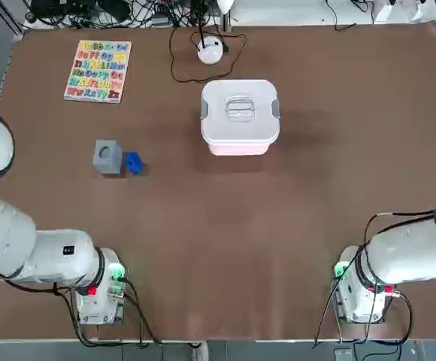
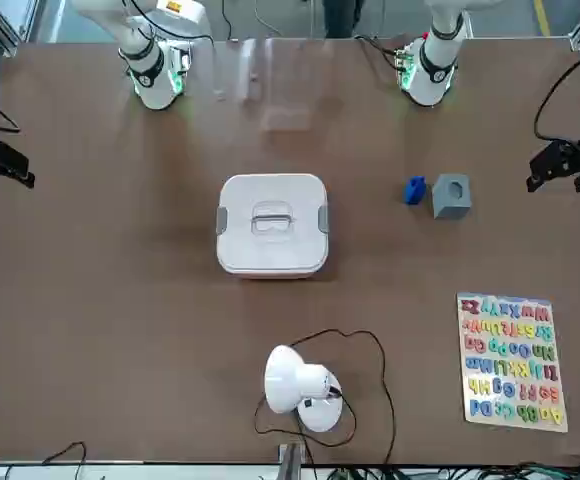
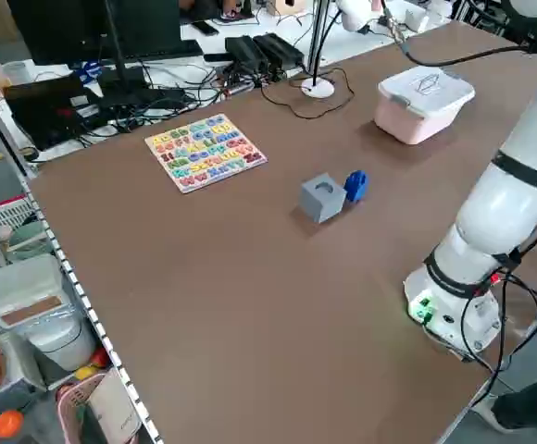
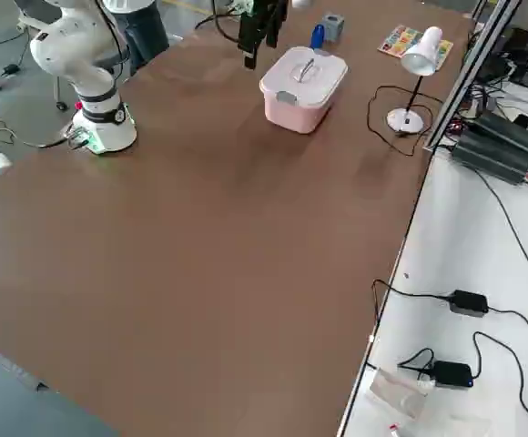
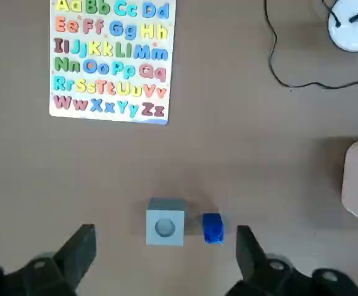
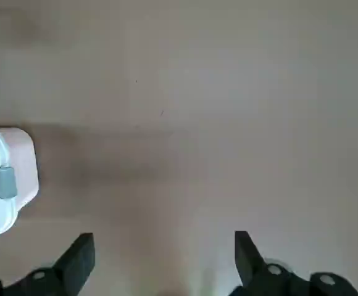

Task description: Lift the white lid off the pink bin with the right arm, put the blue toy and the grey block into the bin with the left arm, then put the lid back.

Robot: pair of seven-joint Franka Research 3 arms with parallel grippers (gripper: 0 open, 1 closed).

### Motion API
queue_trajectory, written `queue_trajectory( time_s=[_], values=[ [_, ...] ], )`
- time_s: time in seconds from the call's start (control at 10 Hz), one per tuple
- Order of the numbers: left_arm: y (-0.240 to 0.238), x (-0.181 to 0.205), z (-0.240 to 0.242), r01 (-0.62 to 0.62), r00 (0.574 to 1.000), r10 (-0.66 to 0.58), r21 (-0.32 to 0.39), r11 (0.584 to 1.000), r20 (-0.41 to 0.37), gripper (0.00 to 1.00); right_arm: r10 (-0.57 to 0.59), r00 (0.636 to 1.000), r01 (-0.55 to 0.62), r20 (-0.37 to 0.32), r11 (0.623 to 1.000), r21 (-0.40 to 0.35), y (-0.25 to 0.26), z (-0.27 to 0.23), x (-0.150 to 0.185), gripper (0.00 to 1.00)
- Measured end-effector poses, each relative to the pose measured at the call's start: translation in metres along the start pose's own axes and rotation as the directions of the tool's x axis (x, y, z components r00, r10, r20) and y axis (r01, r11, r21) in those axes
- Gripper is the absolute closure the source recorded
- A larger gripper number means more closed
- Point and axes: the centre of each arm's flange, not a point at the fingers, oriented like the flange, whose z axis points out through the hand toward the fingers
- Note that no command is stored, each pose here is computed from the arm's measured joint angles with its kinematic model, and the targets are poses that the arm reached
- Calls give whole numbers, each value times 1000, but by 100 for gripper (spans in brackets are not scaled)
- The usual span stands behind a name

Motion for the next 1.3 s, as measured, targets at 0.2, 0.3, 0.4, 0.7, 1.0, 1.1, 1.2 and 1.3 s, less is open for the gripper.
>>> queue_trajectory(
  time_s=[0.2, 0.3, 0.4, 0.7, 1.0, 1.1, 1.2, 1.3],
  values=[
    [2, -1, 0, -3, 1000, 3, 0, 1000, 7, 0, 0, 1000, 0, 1, 1000, 0, 0, 0, 0, 0],
    [2, -1, 0, -3, 1000, 3, 0, 1000, 8, 0, 22, 1000, -22, 3, 1000, 2, -4, 2, 2, 0],
    [2, -1, 0, -3, 1000, 3, 0, 1000, 7, 0, 88, 996, -88, 1, 996, 4, -15, 6, 6, 0],
    [0, -2, 1, -1, 1000, 1, 0, 1000, 13, 0, 397, 918, -397, 13, 918, -5, -92, 32, 24, 0],
    [-12, -2, 10, 20, 999, -20, 1, 1000, 34, 0, 732, 679, -734, 50, 679, 17, -170, 64, 37, 0],
    [-15, -2, 16, 25, 999, -25, 1, 1000, 48, 0, 832, 550, -835, 72, 549, 31, -187, 77, 45, 0],
    [-21, -1, 20, 37, 998, -37, 1, 999, 56, 0, 897, 435, -900, 82, 433, 36, -203, 89, 52, 0],
    [-29, -1, 23, 51, 997, -51, -3, 999, 62, 0, 928, 362, -932, 87, 362, 23, -224, 103, 54, 0]
  ],
)
